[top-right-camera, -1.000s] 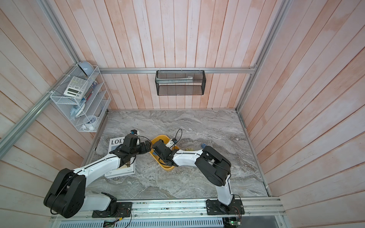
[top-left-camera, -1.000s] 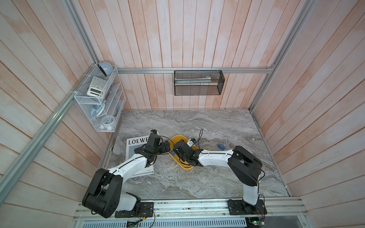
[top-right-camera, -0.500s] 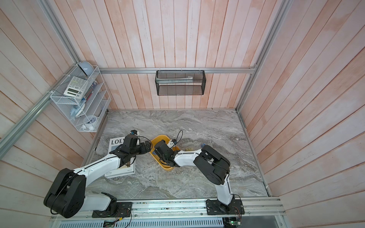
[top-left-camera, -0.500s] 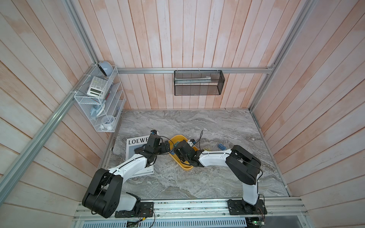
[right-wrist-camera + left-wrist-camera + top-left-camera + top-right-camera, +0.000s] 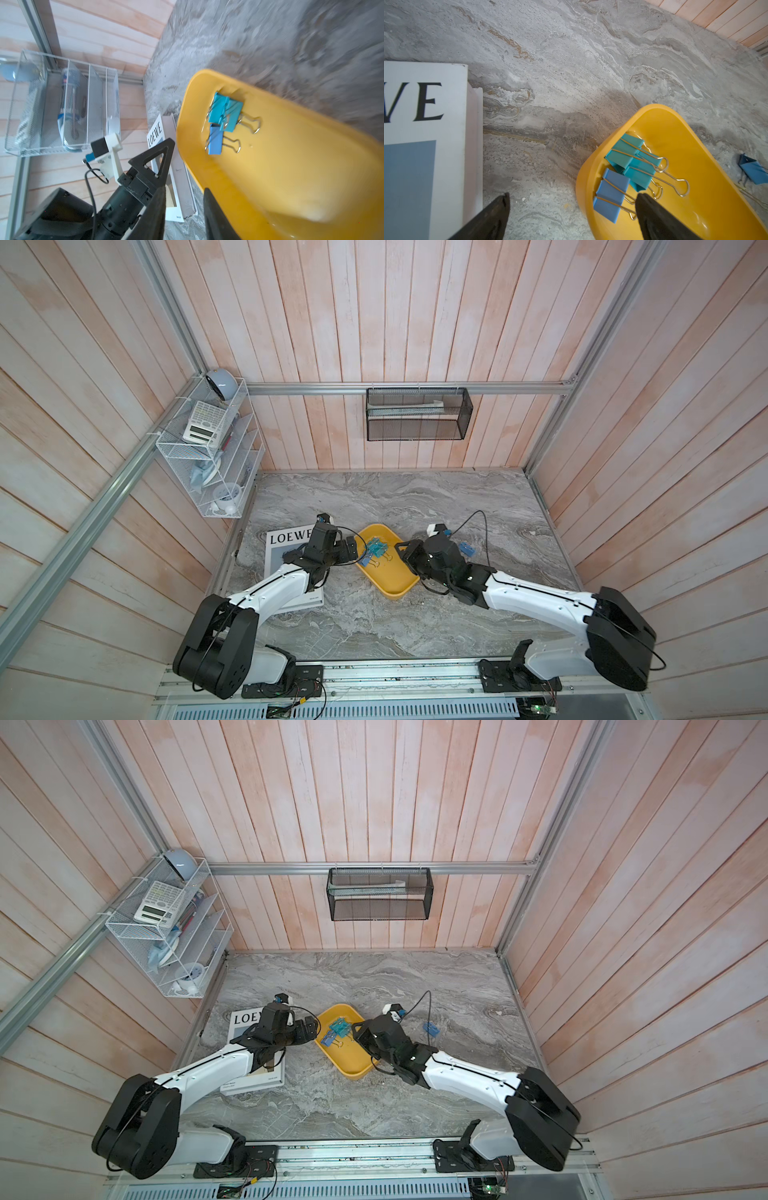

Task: Put the binder clips in the storage box
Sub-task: Pick up the binder clip at the center of the board.

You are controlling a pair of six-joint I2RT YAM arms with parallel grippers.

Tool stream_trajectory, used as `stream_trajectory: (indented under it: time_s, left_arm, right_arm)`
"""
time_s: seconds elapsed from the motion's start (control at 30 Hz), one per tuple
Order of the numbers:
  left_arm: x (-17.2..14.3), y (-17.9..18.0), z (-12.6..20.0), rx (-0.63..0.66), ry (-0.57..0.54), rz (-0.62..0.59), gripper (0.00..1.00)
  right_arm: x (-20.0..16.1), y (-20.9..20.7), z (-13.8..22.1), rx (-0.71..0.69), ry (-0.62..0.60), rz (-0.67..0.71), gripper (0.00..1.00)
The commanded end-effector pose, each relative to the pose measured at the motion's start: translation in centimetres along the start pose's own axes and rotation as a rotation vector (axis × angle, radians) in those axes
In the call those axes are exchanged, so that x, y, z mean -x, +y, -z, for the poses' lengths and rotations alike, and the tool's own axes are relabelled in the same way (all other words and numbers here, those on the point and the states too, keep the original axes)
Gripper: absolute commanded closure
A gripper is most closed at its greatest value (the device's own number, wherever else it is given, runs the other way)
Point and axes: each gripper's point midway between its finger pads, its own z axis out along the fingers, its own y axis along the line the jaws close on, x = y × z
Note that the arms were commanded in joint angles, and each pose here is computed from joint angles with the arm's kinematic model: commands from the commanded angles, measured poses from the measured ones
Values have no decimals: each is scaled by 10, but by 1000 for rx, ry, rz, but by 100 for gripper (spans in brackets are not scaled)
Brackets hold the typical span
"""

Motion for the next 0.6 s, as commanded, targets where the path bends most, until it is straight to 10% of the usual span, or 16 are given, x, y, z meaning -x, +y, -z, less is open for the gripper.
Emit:
stream_trajectory:
  time_s: [0.0,0.4,0.57]
  left_arm:
    - [-1,2,3,-5,-4,-8,0]
    - [-5,3,2,-1,10,-13,0]
    - [-4,3,3,2,8,-17,0]
  right_arm:
    - [33,-64,27,-153,-103,-30,66]
    - [113,-157,65,-254,-288,-297,67]
    - [119,-171,54,-286,-262,-302,82]
